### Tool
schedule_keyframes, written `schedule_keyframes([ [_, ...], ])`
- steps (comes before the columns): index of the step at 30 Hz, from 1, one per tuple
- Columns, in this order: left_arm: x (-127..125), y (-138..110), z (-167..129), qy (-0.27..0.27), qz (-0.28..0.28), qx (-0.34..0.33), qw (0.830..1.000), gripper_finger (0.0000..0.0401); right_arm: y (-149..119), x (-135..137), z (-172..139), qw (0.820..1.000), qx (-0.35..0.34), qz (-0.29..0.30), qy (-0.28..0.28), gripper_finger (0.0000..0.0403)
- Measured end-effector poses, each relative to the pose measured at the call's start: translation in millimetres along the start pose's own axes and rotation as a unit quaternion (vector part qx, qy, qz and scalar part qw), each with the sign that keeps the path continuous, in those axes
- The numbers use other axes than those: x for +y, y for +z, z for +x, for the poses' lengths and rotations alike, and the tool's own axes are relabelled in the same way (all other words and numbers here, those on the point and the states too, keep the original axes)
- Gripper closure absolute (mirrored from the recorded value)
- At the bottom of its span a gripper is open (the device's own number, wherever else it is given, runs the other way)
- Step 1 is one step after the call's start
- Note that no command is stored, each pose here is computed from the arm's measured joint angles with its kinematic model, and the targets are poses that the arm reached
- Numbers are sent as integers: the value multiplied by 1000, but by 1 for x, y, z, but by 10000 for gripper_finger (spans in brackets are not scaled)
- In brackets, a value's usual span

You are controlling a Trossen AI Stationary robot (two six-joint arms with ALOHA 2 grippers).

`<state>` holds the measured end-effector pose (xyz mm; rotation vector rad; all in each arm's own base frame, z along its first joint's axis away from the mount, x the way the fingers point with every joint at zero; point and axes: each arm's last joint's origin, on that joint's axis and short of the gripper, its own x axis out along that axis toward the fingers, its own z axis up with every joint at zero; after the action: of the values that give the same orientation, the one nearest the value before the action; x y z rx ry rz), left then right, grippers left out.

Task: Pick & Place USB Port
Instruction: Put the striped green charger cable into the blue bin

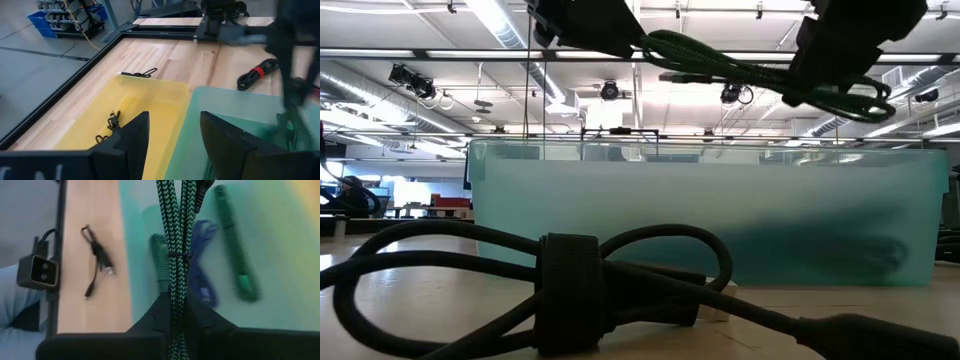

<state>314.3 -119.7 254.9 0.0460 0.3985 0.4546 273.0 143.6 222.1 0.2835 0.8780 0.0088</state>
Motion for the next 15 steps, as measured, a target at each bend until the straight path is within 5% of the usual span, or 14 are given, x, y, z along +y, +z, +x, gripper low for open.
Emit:
schedule_keyframes([
  [10, 1, 0, 1, -8, 0, 4, 1000, 220, -2, 4, 13, 1000, -1, -14, 9, 383],
  [15, 1, 0, 1, -8, 0, 4, 1000, 220, -1, 5, 13, 1000, -8, -21, 10, 301],
])
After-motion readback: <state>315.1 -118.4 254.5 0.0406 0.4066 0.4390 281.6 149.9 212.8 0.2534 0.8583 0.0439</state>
